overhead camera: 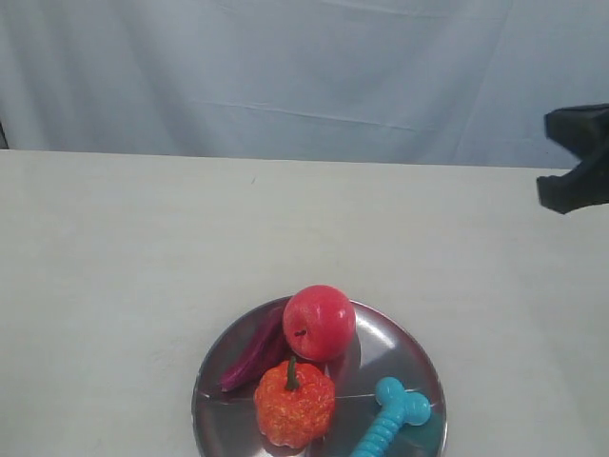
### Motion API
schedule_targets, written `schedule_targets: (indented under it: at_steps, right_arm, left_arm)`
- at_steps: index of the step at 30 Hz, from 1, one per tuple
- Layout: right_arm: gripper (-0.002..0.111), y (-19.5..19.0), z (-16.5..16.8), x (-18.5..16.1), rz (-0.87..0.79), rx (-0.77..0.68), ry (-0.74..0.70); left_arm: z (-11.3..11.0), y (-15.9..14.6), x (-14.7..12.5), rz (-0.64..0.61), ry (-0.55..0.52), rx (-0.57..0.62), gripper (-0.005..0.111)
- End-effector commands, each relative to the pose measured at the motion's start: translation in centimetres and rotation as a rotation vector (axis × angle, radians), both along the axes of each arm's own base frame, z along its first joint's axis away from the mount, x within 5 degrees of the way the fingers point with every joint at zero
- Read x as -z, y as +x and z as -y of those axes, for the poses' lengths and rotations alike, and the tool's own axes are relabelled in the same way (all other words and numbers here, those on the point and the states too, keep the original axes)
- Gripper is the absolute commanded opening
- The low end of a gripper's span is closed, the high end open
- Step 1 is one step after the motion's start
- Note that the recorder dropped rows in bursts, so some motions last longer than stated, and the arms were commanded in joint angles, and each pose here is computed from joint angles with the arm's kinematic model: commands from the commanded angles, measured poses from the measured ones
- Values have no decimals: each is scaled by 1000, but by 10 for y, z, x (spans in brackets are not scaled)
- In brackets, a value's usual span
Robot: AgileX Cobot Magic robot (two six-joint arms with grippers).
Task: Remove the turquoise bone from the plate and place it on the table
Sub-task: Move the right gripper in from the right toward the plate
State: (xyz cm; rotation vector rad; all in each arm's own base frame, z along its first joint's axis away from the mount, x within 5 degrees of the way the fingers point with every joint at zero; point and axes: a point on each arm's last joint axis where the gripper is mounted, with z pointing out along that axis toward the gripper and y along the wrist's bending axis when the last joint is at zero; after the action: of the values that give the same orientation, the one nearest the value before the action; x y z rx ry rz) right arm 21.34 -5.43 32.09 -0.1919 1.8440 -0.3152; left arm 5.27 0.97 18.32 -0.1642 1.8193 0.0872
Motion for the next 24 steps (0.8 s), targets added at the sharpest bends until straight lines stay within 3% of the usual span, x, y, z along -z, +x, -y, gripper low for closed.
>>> schedule_targets:
  at_steps: [1,4,5,8,9,10,17,21,24]
  right_arm:
    - [0,-15,19,-17,15,220,-350]
    - [0,-22,30,-23,-72,412,-617]
    - [0,-24,33,-27,-72,502,-624]
    - [0,-24,42,-43,-55,767,-368]
    - [0,-21,43,-47,-102,792,-262]
    - [0,-15,40,-51,-157,761,-162]
    - [0,28,-6,-39,-735,167,109]
    - [0,45,-14,-24,-817,111,227]
    - [0,56,-13,-10,-835,187,332]
  left_arm:
    - [0,0,1,1,0,5,0]
    - [0,0,1,1,0,5,0]
    - [0,0,1,1,0,5,0]
    - [0,0,1,1,0,5,0]
    - [0,0,1,1,0,5,0]
    - [0,0,1,1,0,5,0]
    - [0,0,1,1,0,5,0]
    - [0,0,1,1,0,5,0]
    - [0,0,1,1,0,5,0]
